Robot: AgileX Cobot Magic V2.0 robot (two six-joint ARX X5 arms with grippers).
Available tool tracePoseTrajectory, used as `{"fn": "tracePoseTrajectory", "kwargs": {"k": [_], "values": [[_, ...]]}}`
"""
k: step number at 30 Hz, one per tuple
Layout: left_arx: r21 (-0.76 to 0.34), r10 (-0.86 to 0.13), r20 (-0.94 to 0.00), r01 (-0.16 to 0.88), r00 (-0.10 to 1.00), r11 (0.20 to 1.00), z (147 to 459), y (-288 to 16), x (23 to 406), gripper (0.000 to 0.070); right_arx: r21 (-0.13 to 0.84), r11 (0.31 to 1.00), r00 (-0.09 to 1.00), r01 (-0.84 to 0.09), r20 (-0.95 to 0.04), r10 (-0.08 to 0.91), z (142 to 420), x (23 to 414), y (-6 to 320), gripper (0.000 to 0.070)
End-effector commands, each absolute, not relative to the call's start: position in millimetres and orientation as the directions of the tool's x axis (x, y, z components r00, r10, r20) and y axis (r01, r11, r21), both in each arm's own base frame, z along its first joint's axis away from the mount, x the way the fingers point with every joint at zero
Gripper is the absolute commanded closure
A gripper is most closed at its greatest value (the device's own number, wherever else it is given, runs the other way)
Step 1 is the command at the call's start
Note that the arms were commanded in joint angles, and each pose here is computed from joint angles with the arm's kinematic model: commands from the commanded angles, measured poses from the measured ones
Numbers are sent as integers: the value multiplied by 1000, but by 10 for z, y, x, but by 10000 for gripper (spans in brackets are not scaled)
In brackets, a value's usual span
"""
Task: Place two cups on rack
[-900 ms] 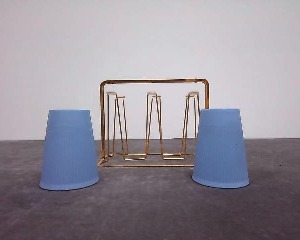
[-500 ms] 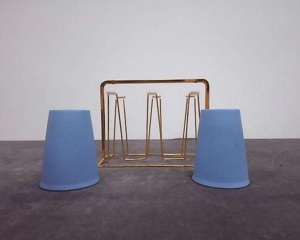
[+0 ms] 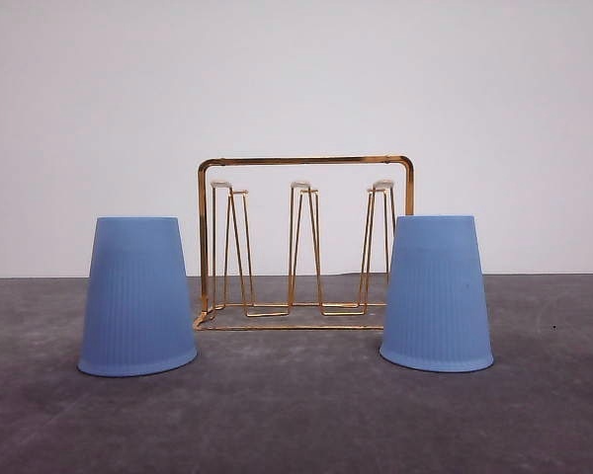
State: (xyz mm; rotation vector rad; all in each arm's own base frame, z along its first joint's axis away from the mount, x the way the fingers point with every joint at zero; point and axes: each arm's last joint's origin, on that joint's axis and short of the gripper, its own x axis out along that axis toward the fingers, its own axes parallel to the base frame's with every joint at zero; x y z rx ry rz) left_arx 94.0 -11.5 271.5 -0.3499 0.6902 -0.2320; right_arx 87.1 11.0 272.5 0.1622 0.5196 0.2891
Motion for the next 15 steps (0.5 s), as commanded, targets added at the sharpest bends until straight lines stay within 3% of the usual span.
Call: {"fn": "tracePoseTrajectory", "kwargs": {"k": [1,7,12,15], "values": [[-342,-346,-577,165,740,925,2767,-125,992,696,147,945,819,-292,-472,326,2739,938,117,696],[-239,-402,-579,324,709,915,2840,-223,1121,696,89,916,799,-392,-461,387,2750,1095,202,696],[-8,-413,-578,501,704,866,2965,-361,1188,696,74,890,794,-450,-423,437,2783,1176,282,696],[95,-448,-578,602,682,793,3013,-450,1197,697,57,874,786,-482,-412,461,2793,1187,320,694]]}}
